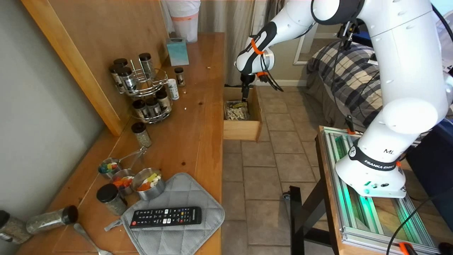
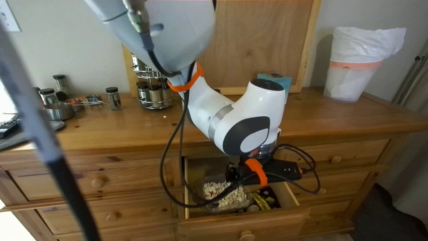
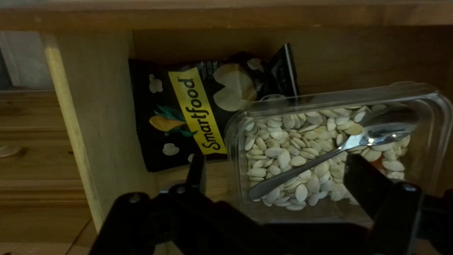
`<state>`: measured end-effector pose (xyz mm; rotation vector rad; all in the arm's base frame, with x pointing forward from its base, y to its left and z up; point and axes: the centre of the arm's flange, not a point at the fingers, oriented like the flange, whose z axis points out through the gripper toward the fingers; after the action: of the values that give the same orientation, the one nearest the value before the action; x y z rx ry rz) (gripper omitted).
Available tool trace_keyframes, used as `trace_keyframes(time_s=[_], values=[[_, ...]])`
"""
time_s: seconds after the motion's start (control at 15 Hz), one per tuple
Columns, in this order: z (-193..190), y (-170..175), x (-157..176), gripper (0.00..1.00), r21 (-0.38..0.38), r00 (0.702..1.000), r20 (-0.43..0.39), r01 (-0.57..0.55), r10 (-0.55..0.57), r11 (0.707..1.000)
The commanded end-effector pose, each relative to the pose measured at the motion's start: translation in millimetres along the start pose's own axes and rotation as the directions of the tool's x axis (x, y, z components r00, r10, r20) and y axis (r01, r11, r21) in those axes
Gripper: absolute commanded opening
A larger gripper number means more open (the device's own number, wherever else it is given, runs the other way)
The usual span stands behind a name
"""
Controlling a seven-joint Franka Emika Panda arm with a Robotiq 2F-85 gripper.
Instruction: Pick up the clear lunch box from the open drawer and put it on the kitchen counter
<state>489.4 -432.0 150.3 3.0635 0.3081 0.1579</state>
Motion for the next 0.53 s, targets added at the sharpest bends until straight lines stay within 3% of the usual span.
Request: trace_keyframes(time_s=[0.0, 0.47], values=[[27.9, 23.2, 10.1, 1.00, 0.005, 0.998, -0.025, 0.059, -0.058, 0.998], [69.8, 39.0, 28.1, 1.00, 0.024, 0.995, -0.046, 0.093, -0.092, 0.995]])
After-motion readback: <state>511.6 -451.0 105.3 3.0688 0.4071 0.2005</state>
